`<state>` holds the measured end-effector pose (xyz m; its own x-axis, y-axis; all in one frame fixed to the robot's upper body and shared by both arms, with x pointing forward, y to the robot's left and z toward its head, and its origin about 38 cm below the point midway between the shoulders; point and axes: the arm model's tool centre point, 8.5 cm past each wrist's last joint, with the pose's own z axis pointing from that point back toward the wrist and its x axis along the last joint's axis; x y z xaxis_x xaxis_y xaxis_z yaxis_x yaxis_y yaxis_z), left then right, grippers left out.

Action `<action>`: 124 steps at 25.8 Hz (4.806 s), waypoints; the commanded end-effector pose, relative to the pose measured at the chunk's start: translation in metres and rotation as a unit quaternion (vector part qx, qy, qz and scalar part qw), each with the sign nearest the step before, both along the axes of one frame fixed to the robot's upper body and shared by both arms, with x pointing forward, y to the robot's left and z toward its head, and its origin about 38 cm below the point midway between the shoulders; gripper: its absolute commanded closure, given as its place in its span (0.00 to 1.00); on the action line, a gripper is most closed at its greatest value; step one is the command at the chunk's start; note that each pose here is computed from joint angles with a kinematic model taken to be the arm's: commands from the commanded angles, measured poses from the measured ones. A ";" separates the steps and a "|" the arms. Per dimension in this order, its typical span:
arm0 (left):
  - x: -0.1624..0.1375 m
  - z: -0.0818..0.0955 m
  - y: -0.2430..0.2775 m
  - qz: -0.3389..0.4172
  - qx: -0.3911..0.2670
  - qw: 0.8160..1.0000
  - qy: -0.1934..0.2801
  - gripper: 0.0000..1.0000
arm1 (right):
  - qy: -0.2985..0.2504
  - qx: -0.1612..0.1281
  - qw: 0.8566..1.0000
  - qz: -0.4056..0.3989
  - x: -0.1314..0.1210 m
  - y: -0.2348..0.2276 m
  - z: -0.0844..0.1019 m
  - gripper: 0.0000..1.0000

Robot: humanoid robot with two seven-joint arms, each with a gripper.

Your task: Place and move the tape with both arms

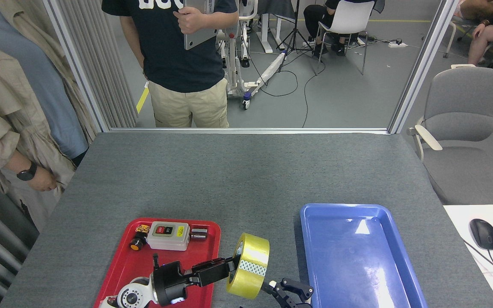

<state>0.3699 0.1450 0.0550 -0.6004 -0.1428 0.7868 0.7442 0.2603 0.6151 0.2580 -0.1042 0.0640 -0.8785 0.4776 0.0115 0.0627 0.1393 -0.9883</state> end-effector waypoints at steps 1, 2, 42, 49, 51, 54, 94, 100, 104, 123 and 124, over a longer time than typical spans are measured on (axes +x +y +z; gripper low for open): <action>0.001 0.004 0.002 0.004 -0.005 1.000 -0.004 1.00 | 0.001 0.001 1.000 0.001 -0.001 0.000 -0.001 0.61; 0.001 0.004 0.002 0.005 -0.006 1.000 -0.005 1.00 | 0.001 0.001 1.000 0.001 -0.001 0.000 -0.001 0.63; -0.005 -0.012 0.136 0.505 0.373 0.746 -0.221 0.01 | 0.148 -0.239 0.820 -0.498 0.090 -0.127 -0.021 1.00; -0.020 -0.001 0.132 0.517 0.374 0.735 -0.228 0.01 | 0.212 -0.248 0.816 -0.478 0.091 -0.153 -0.021 1.00; -0.023 0.005 0.130 0.520 0.367 0.735 -0.235 0.01 | 0.219 -0.253 0.815 -0.473 0.093 -0.153 -0.019 1.00; -0.023 0.005 0.127 0.527 0.360 0.734 -0.233 0.01 | 0.234 -0.269 0.815 -0.456 0.093 -0.151 -0.021 1.00; -0.022 -0.024 0.144 0.518 0.345 0.764 -0.168 0.00 | 0.148 -0.143 0.836 -0.509 0.096 -0.182 0.005 0.02; -0.022 -0.016 0.145 0.516 0.328 0.765 -0.202 0.00 | 0.044 -0.044 0.850 -0.523 0.073 -0.180 0.001 0.01; -0.022 0.004 0.146 0.556 0.267 0.738 -0.274 0.00 | 0.040 -0.035 0.849 -0.525 0.067 -0.177 -0.004 0.01; -0.016 0.031 0.148 0.557 0.228 0.740 -0.300 0.00 | 0.054 -0.029 0.845 -0.531 0.063 -0.175 -0.011 0.01; -0.016 0.030 0.147 0.554 0.227 0.743 -0.300 0.00 | 0.054 -0.029 0.845 -0.531 0.063 -0.175 -0.011 0.01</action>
